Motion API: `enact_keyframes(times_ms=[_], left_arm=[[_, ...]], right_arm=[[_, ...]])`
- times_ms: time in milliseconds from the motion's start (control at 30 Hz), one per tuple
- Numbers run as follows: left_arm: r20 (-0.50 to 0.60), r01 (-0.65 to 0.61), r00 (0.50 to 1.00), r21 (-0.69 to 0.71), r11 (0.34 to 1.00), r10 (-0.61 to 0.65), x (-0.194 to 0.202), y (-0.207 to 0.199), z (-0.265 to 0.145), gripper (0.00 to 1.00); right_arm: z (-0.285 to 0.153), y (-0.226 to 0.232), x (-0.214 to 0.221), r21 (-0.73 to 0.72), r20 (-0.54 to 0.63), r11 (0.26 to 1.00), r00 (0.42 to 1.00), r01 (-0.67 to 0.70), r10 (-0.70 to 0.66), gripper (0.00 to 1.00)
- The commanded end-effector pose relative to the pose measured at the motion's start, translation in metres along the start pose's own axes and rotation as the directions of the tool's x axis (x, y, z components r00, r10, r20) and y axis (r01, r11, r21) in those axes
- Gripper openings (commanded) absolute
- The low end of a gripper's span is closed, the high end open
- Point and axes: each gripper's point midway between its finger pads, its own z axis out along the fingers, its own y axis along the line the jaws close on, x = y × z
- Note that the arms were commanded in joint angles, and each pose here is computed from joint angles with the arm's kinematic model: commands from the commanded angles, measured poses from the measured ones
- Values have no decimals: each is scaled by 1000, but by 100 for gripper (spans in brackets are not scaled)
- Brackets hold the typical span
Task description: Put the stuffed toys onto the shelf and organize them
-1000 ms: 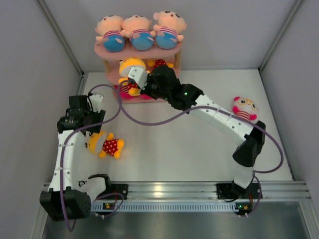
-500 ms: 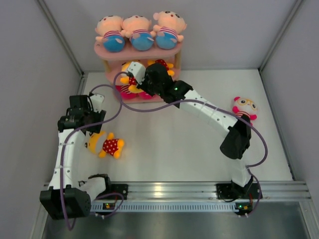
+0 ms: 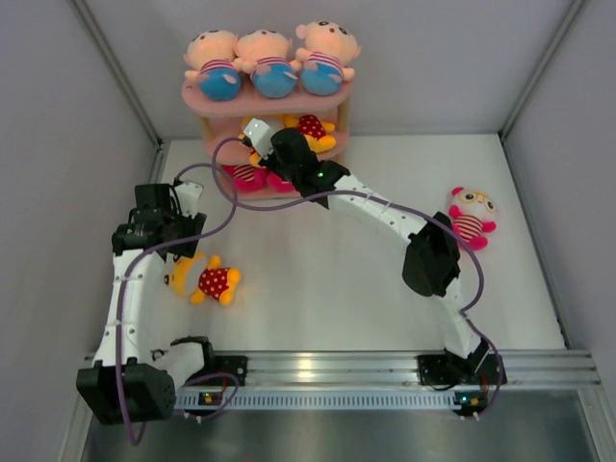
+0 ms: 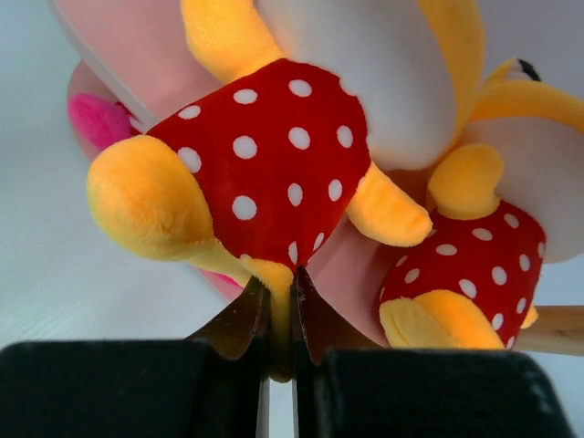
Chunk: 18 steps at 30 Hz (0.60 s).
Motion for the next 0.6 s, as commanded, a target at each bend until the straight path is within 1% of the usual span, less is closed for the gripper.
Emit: enact_keyframes(times_ms=[0, 200, 367, 567], left_arm=[[28, 3, 1000, 3, 1000, -3, -4, -2, -4, 66], [33, 3, 999, 6, 1000, -3, -5, -2, -4, 66], [30, 3, 1000, 2, 1000, -3, -4, -2, -4, 67], [31, 3, 1000, 2, 1000, -3, -4, -2, -4, 66]], right_arm=[[-15, -51, -48, 150, 144, 980, 983, -134, 112, 0], [-5, -63, -32, 144, 125, 963, 969, -229, 212, 0], [-2, -74, -17, 196, 84, 954, 973, -228, 215, 1], [-17, -85, -10, 250, 80, 937, 969, -245, 232, 0]])
